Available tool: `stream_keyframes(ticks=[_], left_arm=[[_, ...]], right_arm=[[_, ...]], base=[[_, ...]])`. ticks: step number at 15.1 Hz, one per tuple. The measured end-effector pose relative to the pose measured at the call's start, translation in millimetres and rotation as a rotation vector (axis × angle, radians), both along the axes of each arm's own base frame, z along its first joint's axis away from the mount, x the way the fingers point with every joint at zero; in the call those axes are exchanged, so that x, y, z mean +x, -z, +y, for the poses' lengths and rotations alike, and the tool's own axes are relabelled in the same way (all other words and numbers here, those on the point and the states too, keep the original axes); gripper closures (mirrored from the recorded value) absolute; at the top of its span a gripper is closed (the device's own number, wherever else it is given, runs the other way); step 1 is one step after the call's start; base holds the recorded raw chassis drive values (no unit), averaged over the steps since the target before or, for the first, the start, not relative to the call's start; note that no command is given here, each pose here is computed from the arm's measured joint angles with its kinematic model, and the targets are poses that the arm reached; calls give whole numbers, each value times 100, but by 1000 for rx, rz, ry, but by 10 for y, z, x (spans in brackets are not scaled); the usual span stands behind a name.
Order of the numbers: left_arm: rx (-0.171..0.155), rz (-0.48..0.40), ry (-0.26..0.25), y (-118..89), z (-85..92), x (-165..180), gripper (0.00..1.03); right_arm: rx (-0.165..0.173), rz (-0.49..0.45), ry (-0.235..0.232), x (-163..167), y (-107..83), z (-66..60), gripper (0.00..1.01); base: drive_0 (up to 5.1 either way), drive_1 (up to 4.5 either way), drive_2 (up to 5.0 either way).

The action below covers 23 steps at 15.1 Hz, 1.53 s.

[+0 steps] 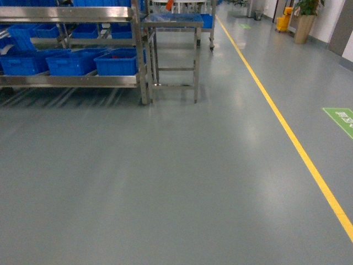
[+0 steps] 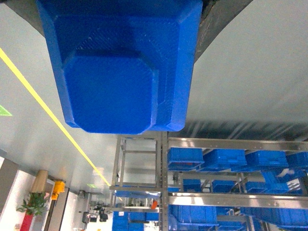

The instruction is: Sort blue parts and orange caps into right shelf containers

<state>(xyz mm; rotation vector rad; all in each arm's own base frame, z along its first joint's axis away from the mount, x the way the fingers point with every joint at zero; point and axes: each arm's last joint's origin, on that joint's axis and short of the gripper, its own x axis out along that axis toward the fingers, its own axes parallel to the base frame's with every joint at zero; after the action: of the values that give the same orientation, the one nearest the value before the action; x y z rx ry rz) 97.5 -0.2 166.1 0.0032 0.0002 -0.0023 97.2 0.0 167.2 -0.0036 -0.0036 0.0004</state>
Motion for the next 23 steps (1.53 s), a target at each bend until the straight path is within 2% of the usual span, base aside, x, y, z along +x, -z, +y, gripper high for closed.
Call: stream_keyframes(ticks=[23], left_arm=[[0,5,-1,5,0,0,59]], right_arm=[[0,2,0,0,1,0,57]], base=[[-2,416,-419]])
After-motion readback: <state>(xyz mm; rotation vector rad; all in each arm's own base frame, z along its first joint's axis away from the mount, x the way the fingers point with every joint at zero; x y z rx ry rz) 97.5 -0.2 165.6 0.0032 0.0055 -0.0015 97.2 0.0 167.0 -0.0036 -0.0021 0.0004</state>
